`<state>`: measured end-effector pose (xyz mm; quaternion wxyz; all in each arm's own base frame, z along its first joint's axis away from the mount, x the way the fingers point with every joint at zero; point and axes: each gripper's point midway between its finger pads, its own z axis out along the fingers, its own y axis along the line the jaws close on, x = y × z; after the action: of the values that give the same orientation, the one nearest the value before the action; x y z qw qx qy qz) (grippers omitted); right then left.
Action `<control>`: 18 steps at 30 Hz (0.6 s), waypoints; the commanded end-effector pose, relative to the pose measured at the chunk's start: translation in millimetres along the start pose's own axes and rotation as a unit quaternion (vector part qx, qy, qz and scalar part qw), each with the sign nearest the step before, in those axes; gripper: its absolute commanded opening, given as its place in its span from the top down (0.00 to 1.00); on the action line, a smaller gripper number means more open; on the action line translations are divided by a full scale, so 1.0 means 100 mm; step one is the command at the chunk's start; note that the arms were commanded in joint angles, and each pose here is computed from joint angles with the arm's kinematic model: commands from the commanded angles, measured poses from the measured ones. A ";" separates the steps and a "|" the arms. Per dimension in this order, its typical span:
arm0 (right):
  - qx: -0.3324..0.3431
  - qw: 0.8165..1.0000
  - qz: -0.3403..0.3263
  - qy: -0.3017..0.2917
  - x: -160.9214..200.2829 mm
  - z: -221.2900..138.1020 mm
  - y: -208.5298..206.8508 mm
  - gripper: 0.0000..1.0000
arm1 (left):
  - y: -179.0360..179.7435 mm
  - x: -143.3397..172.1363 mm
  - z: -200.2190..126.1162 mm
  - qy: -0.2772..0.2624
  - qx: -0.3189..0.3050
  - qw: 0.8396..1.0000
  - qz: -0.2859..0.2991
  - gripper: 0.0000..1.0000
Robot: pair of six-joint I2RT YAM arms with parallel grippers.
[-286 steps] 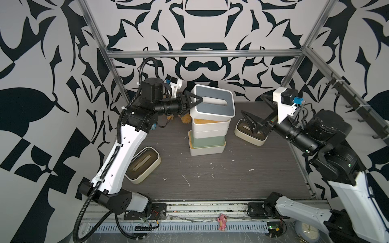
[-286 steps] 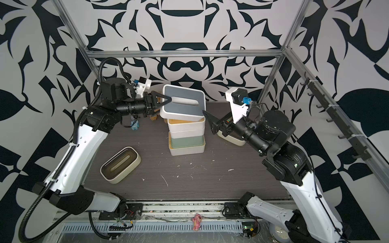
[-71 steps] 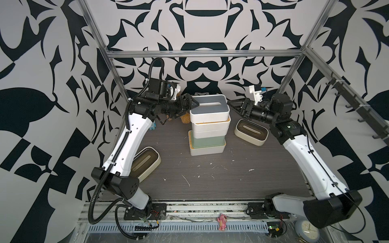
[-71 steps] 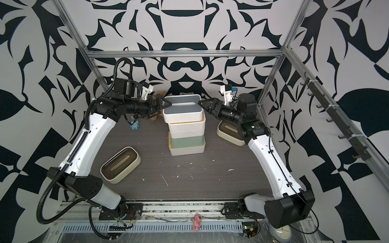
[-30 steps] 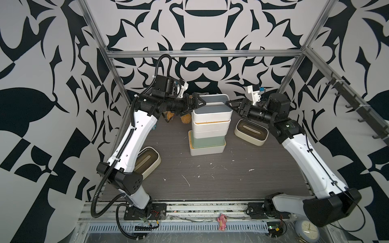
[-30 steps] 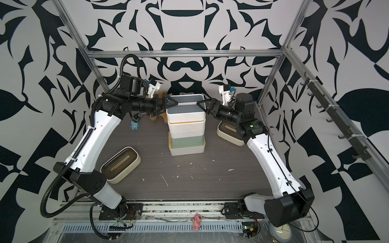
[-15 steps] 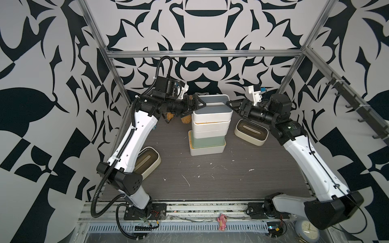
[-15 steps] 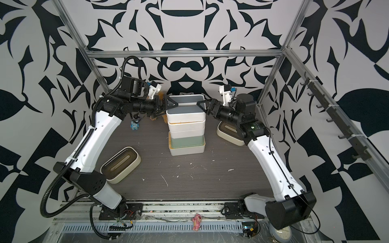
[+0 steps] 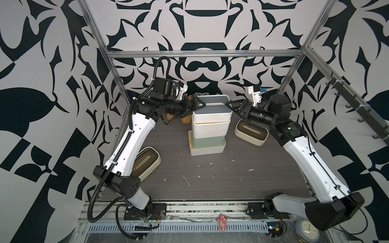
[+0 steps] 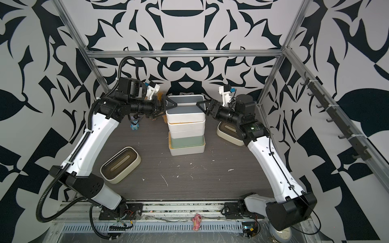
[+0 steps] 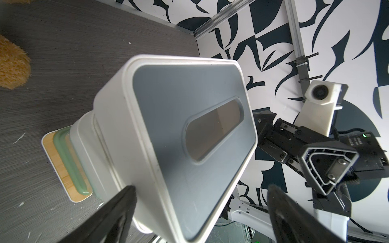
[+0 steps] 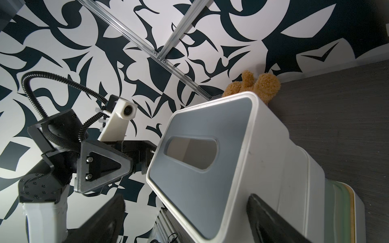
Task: Stack the tissue boxes
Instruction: Place the tissue box at the tissue box.
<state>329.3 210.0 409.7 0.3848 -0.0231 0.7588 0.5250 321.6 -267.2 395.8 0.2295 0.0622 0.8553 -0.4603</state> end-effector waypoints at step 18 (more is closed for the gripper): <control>-0.010 0.999 -0.033 -0.011 -0.08 -0.02 0.17 0.06 | -0.04 0.19 -0.01 0.012 0.020 1.000 -0.007 0.01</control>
<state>330.6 210.7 405.6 0.3846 -0.0220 0.7646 0.5167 315.1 -267.9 375.0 0.2061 0.0507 0.8620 -0.4604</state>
